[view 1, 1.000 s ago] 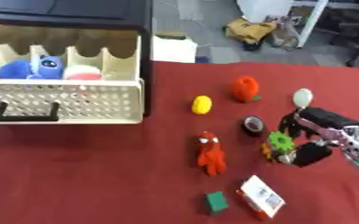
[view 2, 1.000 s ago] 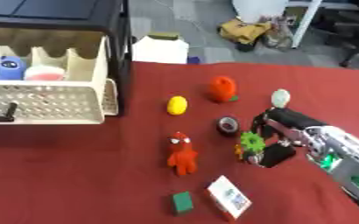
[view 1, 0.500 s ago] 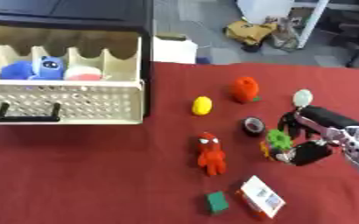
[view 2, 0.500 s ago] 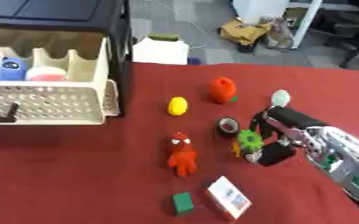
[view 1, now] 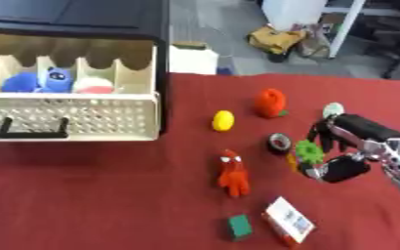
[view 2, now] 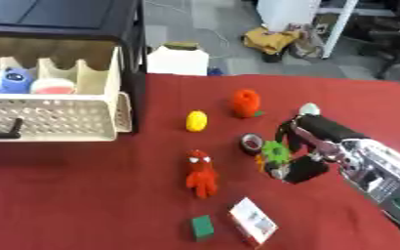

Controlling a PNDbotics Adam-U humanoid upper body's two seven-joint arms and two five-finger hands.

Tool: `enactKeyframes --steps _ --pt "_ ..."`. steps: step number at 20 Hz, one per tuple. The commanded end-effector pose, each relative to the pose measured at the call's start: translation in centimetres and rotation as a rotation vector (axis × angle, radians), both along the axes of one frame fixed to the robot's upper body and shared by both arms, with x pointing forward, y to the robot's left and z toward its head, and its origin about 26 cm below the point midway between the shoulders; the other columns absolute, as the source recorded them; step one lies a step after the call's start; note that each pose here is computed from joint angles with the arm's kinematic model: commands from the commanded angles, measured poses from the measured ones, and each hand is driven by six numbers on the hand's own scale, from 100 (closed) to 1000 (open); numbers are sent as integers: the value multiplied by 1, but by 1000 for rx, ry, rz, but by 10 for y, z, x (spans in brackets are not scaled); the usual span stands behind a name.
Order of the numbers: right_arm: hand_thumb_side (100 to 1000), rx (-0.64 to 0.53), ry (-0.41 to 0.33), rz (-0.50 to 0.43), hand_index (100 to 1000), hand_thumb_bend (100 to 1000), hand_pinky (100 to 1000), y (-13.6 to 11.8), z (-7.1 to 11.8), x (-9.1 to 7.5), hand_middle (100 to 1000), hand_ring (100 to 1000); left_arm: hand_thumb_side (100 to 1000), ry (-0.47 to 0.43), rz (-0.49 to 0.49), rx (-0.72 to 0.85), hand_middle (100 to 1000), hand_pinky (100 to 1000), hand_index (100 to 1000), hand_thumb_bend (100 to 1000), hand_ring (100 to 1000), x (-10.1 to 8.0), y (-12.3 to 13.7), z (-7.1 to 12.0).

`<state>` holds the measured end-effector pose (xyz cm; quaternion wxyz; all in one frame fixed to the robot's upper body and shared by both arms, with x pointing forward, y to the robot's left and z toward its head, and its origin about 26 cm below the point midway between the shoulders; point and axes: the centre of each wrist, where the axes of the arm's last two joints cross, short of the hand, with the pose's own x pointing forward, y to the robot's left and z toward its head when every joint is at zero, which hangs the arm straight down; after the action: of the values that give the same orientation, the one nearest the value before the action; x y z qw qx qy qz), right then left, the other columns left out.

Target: Pick up objects from table and place into drawer.

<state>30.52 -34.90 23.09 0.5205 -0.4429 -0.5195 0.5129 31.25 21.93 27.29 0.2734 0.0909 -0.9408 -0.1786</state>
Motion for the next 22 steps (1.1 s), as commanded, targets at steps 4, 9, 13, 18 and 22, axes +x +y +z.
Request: enactKeyframes --steps 4,9,13,18,22 --pt "365 -61 -81 26 480 100 471 7 30 -13 383 575 1000 -16 12 1 383 417 776 100 334 -3 5 6" --pt "389 -67 -134 66 473 100 464 17 48 -23 368 566 1000 -12 16 0 384 416 776 100 335 -3 6 5" --pt "404 -70 -166 95 467 100 462 19 60 -24 360 563 1000 -8 16 0 384 416 776 100 336 -3 6 4" --pt "421 -53 -215 134 463 100 451 21 77 -24 349 556 1000 0 17 1 384 416 776 100 336 -3 7 3" --pt "437 -40 -260 169 458 100 442 25 92 -25 339 548 1000 7 10 4 384 415 775 100 336 -3 5 2"
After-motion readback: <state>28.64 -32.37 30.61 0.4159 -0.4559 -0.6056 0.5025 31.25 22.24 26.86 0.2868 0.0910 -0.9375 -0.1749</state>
